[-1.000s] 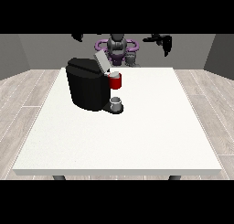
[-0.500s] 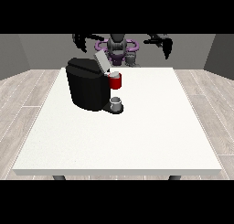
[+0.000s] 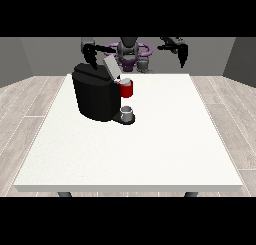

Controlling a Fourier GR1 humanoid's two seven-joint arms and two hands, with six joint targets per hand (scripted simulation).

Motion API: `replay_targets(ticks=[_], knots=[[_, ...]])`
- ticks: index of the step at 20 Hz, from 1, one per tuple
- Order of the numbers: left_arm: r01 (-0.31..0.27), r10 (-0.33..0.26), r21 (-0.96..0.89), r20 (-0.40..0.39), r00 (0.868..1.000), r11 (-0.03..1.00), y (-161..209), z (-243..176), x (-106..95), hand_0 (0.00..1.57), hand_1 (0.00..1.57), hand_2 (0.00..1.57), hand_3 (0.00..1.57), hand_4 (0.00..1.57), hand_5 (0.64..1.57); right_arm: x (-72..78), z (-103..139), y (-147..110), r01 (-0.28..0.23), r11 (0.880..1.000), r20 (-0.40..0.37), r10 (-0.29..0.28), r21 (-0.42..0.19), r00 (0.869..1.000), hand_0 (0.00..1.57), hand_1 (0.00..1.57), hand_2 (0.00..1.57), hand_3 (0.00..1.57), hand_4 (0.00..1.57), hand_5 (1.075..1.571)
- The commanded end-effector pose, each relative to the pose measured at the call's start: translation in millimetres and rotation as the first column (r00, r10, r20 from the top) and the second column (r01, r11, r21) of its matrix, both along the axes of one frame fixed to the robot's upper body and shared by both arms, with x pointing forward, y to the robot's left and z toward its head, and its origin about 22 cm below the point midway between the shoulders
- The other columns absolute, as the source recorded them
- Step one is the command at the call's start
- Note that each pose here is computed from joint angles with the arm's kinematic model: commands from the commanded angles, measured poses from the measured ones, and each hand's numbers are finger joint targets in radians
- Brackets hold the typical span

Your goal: Insert the coffee pod into the coffee machine and close the lid

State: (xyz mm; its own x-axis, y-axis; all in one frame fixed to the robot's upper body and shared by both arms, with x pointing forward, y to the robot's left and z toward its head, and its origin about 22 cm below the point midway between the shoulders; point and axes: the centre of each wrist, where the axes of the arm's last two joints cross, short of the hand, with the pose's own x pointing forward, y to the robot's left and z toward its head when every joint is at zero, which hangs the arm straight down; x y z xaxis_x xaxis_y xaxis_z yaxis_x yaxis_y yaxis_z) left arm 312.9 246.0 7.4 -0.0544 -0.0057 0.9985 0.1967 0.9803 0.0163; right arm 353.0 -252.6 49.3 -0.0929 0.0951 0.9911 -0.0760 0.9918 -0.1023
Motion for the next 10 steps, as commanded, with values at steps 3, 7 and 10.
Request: replay_targets(ticks=[3, 7, 10], knots=[[-0.051, 0.05, 0.018, 0.026, 0.998, 0.999, 8.8, 7.6, -14.1, 0.0, 0.0, 0.0, 0.0, 0.0, 1.571, 12.8, 6.8, 12.0, -0.057, 0.998, -0.005, 0.057, -0.038, 0.998, 0.0, 0.0, 0.0, 0.0, 0.0, 1.571], [-0.032, 0.032, -0.005, 0.07, 0.997, 0.999, 21.3, 17.6, -10.4, 0.0, 0.0, 0.0, 0.0, 0.0, 1.571, 14.6, -2.4, 28.4, -0.073, 0.994, 0.035, 0.076, -0.08, 0.996, 0.0, 0.0, 0.0, 0.0, 0.0, 1.571], [-0.077, 0.077, -0.011, 0.031, 0.997, 0.997, 19.1, 5.2, -18.3, 0.0, 0.0, 0.0, 0.0, 0.0, 1.571, 25.0, 18.6, 23.3, -0.062, 0.998, 0.013, 0.062, -0.029, 0.998, 0.0, 0.0, 0.0, 0.0, 0.0, 1.571]])
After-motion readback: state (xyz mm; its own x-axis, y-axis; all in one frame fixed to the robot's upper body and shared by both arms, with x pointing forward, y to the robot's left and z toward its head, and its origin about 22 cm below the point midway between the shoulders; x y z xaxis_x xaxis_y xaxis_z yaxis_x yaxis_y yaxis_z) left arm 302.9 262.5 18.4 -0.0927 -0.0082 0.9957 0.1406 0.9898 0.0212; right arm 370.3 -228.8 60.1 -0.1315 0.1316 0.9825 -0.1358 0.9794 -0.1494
